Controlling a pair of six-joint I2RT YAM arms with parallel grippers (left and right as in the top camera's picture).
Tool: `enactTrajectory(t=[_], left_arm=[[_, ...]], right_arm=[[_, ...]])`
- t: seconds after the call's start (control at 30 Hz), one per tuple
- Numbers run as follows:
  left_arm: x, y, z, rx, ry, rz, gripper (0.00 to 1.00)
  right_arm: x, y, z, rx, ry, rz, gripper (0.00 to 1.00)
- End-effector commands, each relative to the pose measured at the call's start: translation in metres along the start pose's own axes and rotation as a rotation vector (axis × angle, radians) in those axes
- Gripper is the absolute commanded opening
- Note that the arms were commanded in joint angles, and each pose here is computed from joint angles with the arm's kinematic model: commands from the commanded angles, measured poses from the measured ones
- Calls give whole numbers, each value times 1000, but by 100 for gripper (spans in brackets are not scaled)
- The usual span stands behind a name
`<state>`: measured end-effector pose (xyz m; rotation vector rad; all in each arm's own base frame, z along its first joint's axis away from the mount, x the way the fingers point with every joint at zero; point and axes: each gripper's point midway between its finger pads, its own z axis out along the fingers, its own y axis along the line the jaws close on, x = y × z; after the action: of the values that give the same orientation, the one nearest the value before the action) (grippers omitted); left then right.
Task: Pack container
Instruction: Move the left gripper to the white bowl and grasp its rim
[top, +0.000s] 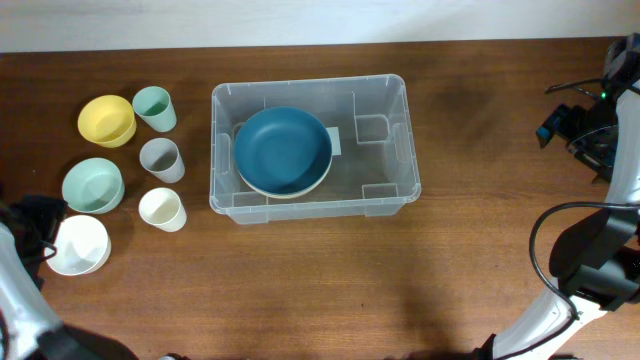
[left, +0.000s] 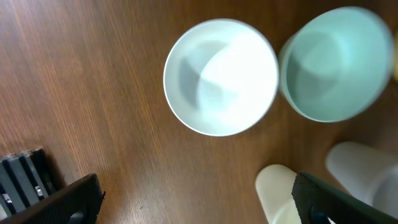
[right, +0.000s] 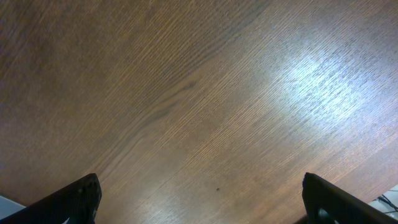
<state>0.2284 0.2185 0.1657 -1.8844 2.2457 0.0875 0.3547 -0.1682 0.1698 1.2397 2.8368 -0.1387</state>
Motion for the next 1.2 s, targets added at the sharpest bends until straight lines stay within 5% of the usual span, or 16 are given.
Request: enactTrajectory(t=[0.0, 0.33, 0.93, 1.03, 1.17], left_arm=[[2, -2, 35, -55, 95, -13, 99], [14, 5, 108, -177, 241, -10, 95], [15, 28, 151, -167, 211, -67, 99], [15, 28, 151, -166, 209, -67, 90], [14, 27, 152, -163, 205, -67, 62]], right_arm=[[-1, -4, 2, 17, 0, 10, 99], [-1, -4, 2, 17, 0, 10, 99], [-1, -4, 2, 17, 0, 10, 99], [-1, -4, 2, 17, 0, 10, 99], [-1, -4, 2, 17, -1, 10, 99]])
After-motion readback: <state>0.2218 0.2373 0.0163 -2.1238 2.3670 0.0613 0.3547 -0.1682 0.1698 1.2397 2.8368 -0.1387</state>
